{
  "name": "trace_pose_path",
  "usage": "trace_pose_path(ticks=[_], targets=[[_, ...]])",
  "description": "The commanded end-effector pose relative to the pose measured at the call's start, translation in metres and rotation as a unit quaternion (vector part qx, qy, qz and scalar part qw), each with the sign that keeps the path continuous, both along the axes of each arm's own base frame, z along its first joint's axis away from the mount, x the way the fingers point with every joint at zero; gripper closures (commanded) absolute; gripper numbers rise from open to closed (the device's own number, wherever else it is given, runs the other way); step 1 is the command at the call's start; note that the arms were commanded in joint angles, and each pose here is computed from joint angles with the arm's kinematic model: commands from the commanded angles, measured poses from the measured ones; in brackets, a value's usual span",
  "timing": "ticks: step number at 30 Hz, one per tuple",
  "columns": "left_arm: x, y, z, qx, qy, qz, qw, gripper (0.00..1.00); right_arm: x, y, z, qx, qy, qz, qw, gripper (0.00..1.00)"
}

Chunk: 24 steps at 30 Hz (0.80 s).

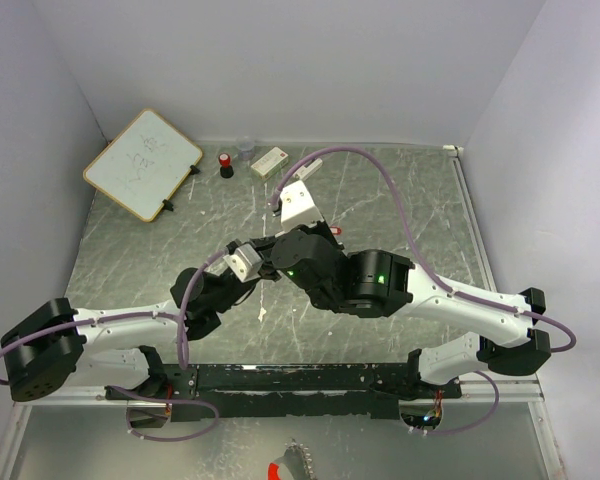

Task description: Remove the keys from the keyring

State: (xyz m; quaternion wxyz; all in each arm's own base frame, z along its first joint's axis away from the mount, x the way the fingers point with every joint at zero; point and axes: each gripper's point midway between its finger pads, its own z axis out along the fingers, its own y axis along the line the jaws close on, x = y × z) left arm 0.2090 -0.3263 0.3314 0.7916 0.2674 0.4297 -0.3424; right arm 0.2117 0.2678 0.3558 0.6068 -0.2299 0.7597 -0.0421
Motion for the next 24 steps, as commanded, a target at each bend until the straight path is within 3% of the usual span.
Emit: trace_pose_path(ticks=[1,12,24], targets=[[-0.008,0.000,0.017,-0.018,-0.015,-0.022,0.999,0.93,-0.002,-0.006,0.006,0.016,-0.004,-0.008,1.000,1.00],[0.021,0.016,0.019,-0.022,-0.001,0.071,0.997,0.93,-0.009,-0.004,-0.004,0.011,0.023,0.017,1.000,1.00],[0.024,0.026,0.030,-0.041,-0.011,0.092,0.995,0.93,-0.014,0.002,-0.019,0.007,0.043,0.029,0.999,1.00]])
